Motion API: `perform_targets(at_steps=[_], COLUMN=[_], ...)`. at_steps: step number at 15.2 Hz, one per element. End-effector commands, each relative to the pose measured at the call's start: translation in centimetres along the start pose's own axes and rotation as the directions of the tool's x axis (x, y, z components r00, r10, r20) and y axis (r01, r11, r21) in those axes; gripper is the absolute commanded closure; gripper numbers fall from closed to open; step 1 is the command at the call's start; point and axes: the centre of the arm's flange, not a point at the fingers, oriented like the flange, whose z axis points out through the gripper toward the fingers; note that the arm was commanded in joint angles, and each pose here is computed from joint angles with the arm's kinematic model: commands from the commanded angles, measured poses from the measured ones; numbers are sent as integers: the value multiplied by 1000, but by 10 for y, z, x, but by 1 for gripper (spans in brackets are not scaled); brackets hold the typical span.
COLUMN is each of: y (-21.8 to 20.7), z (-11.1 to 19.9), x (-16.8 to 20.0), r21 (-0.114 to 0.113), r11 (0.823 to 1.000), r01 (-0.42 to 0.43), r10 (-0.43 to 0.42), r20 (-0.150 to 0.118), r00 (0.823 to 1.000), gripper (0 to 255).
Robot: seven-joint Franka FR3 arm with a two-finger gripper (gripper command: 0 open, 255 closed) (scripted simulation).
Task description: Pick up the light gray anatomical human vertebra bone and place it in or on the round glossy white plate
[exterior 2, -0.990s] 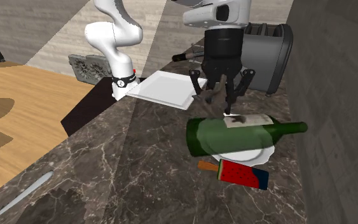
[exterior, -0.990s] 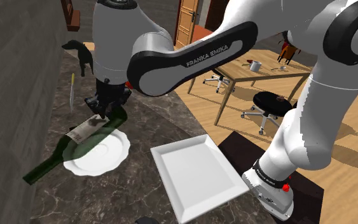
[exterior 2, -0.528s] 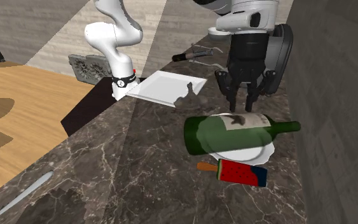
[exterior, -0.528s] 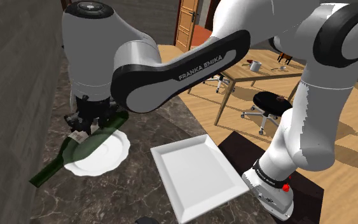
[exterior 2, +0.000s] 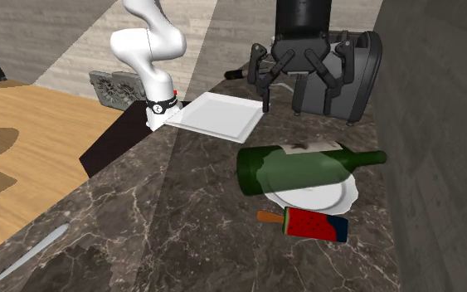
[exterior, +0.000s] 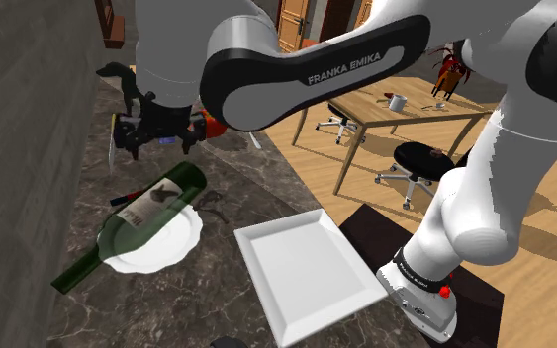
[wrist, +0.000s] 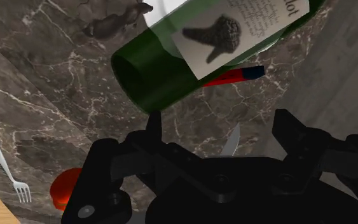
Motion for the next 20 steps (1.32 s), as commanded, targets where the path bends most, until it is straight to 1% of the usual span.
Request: perform_targets(at_steps=[1,3,4,12,19,20], y=[14,29,33,33,33,33], z=[-16,-33,-37,3,3,3], x=[8,16,18,21,21,21], r21=[3,8,9,9,9,9], r11=[997,988,985,985,985,985], r01=[-79,-154,-172,-172,-172,-172], r10=[79,154,173,173,173,173], r20=[-35,-68,-76,-76,-76,-76], r00=[996,986,982,982,982,982], gripper=[0,0,0,0,0,255])
